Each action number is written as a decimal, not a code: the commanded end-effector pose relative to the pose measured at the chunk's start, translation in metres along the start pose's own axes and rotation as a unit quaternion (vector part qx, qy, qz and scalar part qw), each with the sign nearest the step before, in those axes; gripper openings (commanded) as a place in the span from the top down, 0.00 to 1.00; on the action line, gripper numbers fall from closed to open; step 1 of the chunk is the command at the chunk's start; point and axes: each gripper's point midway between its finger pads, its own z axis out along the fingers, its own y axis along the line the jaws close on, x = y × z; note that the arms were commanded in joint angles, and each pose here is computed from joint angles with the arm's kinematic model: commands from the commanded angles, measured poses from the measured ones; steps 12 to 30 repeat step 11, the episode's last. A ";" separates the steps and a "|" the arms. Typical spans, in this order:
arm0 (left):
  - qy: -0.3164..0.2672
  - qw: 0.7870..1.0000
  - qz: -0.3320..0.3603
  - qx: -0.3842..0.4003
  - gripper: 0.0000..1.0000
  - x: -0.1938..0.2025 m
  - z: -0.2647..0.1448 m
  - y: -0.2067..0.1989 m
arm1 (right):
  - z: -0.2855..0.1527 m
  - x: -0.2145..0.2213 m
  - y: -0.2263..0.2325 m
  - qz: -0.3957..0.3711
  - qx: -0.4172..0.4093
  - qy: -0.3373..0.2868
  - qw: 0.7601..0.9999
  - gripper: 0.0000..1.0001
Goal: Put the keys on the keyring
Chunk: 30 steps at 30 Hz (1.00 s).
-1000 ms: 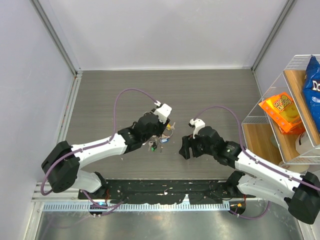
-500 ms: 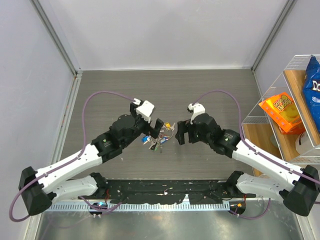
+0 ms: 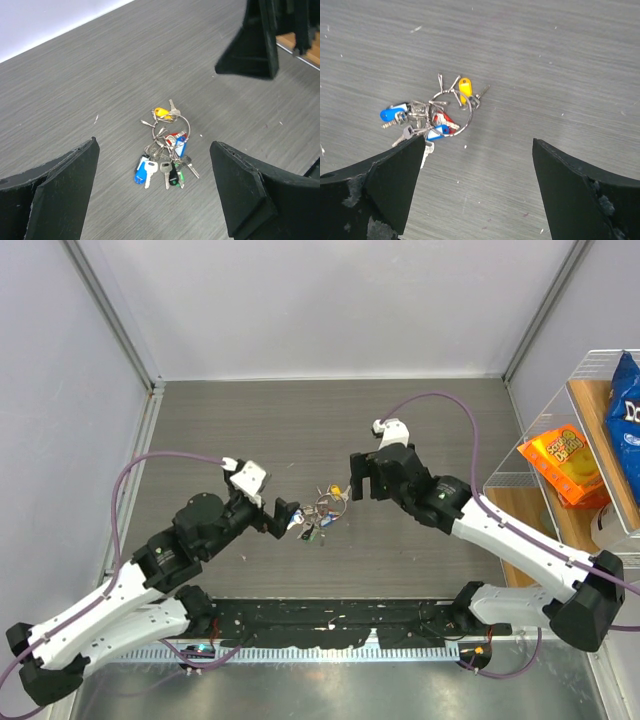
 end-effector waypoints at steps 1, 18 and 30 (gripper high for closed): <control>0.007 0.998 0.000 0.056 0.00 0.002 -0.016 -0.016 | -0.012 -0.050 0.004 0.007 0.011 -0.063 0.998 0.05; -0.023 0.995 -0.001 0.095 0.00 -0.011 -0.033 -0.026 | -0.027 -0.090 0.009 -0.055 0.017 -0.082 0.995 0.05; -0.023 0.995 -0.001 0.095 0.00 -0.011 -0.033 -0.026 | -0.027 -0.090 0.009 -0.055 0.017 -0.082 0.995 0.05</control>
